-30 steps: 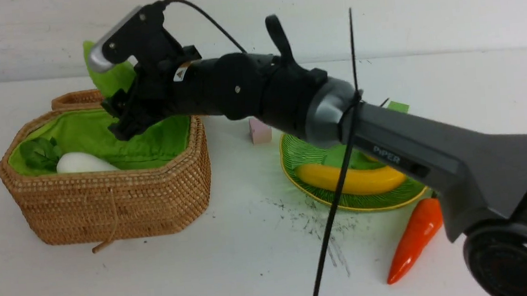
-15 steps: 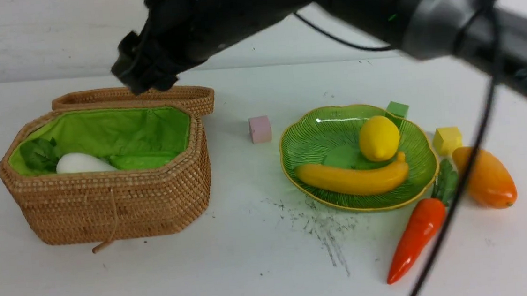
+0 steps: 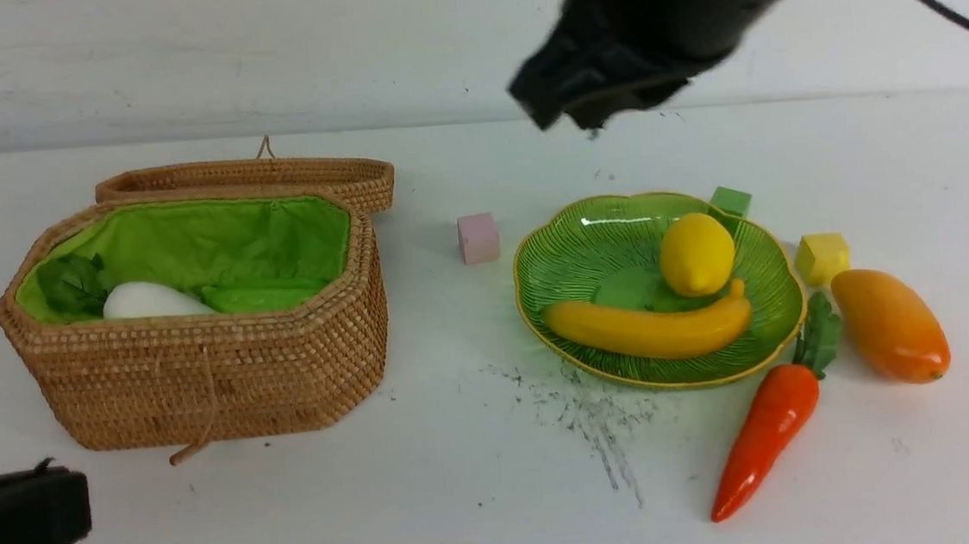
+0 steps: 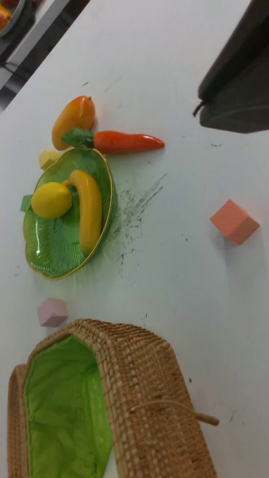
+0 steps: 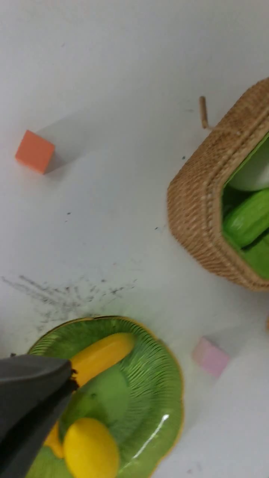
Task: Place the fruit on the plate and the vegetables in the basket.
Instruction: Use the right arm to grab a carrot and put it into the left basket
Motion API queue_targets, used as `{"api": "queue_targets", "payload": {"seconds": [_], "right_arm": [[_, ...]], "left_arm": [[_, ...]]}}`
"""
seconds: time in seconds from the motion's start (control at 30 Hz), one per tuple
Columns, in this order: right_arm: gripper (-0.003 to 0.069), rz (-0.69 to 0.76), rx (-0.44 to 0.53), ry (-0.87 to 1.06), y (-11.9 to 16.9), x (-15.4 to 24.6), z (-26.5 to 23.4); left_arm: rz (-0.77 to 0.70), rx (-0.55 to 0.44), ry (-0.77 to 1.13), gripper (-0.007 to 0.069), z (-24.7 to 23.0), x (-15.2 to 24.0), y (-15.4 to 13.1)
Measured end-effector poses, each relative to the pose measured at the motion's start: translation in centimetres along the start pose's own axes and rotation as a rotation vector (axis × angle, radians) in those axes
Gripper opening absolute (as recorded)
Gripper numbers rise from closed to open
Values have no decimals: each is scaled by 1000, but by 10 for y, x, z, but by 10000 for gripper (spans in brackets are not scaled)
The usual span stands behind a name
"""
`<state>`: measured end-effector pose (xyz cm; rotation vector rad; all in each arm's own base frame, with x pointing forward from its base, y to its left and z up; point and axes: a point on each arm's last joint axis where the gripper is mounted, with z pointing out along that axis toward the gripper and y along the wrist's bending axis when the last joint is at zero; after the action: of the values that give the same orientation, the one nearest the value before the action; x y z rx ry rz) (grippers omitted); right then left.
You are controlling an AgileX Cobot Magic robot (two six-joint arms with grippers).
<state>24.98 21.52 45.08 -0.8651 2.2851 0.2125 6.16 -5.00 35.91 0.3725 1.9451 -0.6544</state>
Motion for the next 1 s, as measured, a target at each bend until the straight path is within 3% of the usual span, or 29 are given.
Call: {"api": "queue_targets", "payload": {"seconds": [0.13, 0.33, 0.57, 0.73, 0.83, 1.0], "right_arm": [[-15, 134, 69, 76, -20, 50, -19], [-9, 376, 168, 267, -49, 116, 4], [48, 640, 175, 373, -68, 164, 42], [183, 781, 132, 329, -77, 177, 70], [355, 851, 128, 300, -87, 178, 100], [564, 907, 141, 281, -98, 181, 150]], "left_arm": [[27, 27, 10, -8, 0, 1, -2], [31, 42, 14, -6, 0, 1, -4], [55, 45, 14, -6, 0, 1, -4], [96, 55, 15, -6, 0, 2, -5], [94, 74, 19, -6, 0, 2, -7], [83, 85, 21, -6, 0, 2, -8]]}}
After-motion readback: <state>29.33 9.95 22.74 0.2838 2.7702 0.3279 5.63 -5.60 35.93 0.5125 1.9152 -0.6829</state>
